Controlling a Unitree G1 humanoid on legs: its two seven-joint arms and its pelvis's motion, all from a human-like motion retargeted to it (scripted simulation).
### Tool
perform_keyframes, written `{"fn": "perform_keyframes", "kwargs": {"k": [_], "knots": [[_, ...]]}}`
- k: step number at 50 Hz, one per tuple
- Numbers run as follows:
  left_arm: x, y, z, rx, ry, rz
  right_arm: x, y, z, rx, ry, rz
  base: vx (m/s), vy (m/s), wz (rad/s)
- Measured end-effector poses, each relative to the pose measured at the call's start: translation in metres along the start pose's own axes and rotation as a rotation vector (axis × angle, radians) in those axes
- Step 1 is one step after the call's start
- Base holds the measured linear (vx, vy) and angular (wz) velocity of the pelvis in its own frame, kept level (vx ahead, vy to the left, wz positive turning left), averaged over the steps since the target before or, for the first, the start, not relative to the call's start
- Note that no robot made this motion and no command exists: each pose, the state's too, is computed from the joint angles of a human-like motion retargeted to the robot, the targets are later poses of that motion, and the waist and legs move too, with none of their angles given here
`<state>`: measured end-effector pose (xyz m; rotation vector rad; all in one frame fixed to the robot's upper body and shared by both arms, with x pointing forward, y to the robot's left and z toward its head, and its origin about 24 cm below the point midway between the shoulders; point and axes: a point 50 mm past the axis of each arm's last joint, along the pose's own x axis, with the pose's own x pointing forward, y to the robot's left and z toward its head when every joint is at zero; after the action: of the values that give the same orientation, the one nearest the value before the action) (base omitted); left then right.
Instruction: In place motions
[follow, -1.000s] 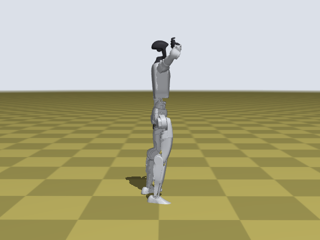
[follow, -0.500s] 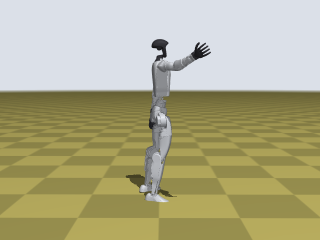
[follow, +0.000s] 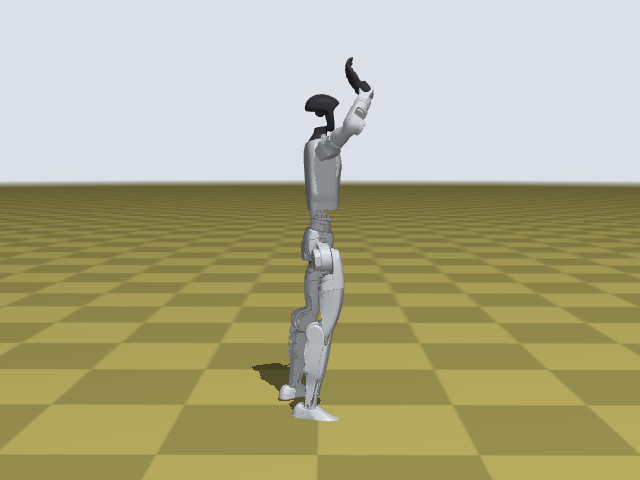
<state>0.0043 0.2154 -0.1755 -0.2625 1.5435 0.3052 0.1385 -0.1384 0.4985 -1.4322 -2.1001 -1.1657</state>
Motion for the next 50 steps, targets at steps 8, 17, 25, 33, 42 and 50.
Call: {"fn": "perform_keyframes", "kwargs": {"k": [8,17,25,33,42,50], "knots": [[-0.004,0.011,-0.043,-0.019,0.166,0.027,-0.237,0.03,-0.127,-0.08,1.293,0.548,0.0,0.0,0.0],[-0.004,0.013,-0.045,-0.04,0.147,0.029,-0.399,-0.006,-0.082,0.833,2.599,0.025,-0.03,0.04,-0.19],[-0.004,0.021,-0.027,0.003,0.119,0.053,-0.331,0.027,-0.095,0.638,2.123,-0.001,-0.02,0.04,-0.07],[-0.006,0.022,0.008,0.082,0.039,0.077,-0.147,0.043,-0.091,0.185,0.995,0.486,-0.02,-0.03,0.15],[-0.002,-0.011,0.037,0.211,-0.062,0.002,-0.056,0.035,-0.038,-0.14,0.174,0.248,0.02,0.02,0.25],[0.0,-0.022,0.039,0.27,-0.105,-0.029,-0.318,0.042,-0.057,0.191,1.565,0.843,0.01,0.04,0.15]]}}
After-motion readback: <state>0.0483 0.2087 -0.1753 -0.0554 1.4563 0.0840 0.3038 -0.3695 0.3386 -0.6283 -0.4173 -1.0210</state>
